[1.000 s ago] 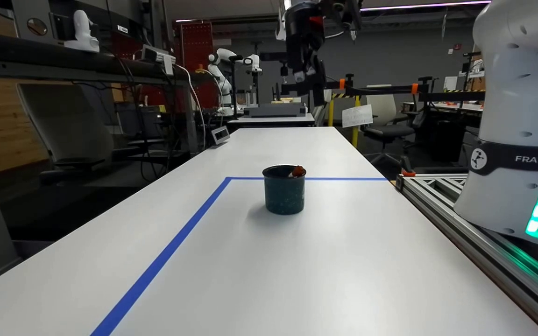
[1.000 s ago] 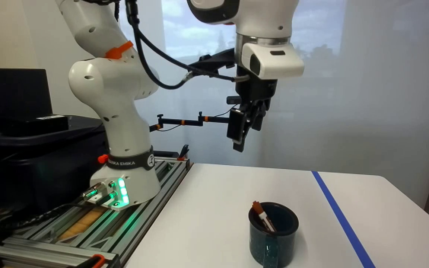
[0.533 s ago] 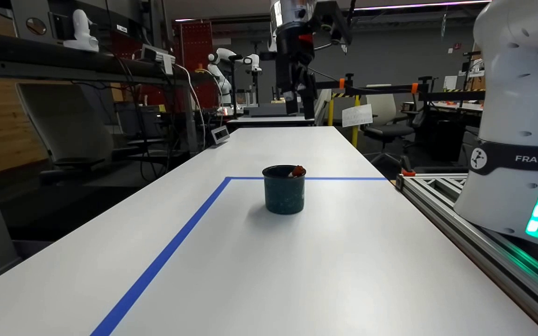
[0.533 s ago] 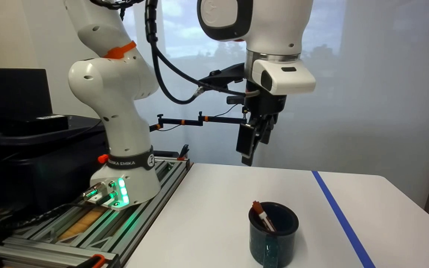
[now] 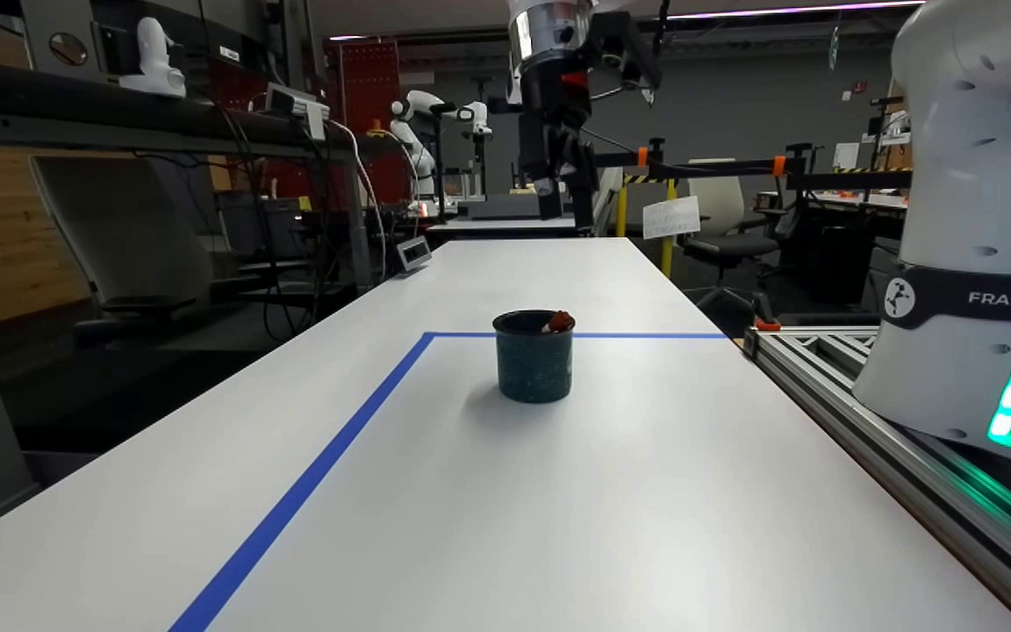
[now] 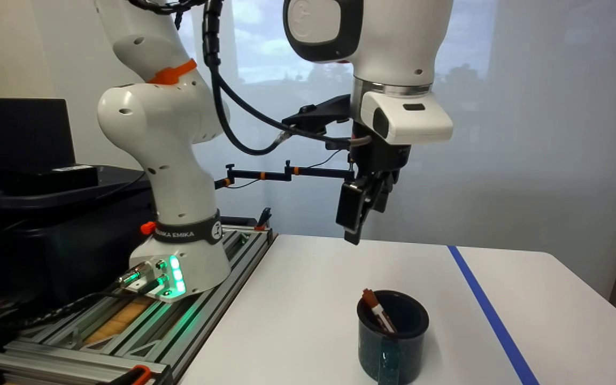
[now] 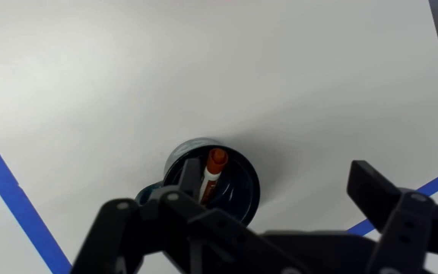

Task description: Remove the marker from the blue cup and put it on the table

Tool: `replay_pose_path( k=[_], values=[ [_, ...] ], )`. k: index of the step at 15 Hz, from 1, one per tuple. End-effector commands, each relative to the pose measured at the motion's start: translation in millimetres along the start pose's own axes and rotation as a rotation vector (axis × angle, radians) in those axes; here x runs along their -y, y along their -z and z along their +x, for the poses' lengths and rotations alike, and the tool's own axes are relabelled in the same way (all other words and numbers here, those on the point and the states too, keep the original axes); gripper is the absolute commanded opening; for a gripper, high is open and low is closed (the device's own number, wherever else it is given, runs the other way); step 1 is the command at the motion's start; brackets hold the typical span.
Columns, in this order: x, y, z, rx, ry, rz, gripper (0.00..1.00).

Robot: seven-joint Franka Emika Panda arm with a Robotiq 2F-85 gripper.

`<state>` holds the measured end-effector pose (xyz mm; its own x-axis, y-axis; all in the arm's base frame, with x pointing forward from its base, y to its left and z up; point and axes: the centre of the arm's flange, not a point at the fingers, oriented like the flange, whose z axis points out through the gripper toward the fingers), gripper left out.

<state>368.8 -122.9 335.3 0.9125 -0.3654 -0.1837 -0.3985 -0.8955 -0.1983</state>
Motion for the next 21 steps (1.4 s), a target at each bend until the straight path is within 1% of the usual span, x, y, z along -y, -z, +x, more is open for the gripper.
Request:
replay_pose_path(
  k=[1, 5, 11, 14, 17, 21],
  values=[
    [-15, 4, 22, 0.014, -0.027, 0.019, 1.00],
    [-29, -6, 44, 0.041, -0.058, 0.045, 1.00],
    [-35, -43, 71, 0.111, -0.072, 0.066, 1.00],
    [-40, -57, 82, 0.125, -0.066, 0.067, 1.00],
    [-39, -68, 89, 0.139, -0.052, 0.066, 1.00],
    [-29, -75, 92, 0.141, -0.024, 0.070, 1.00]
  ],
)
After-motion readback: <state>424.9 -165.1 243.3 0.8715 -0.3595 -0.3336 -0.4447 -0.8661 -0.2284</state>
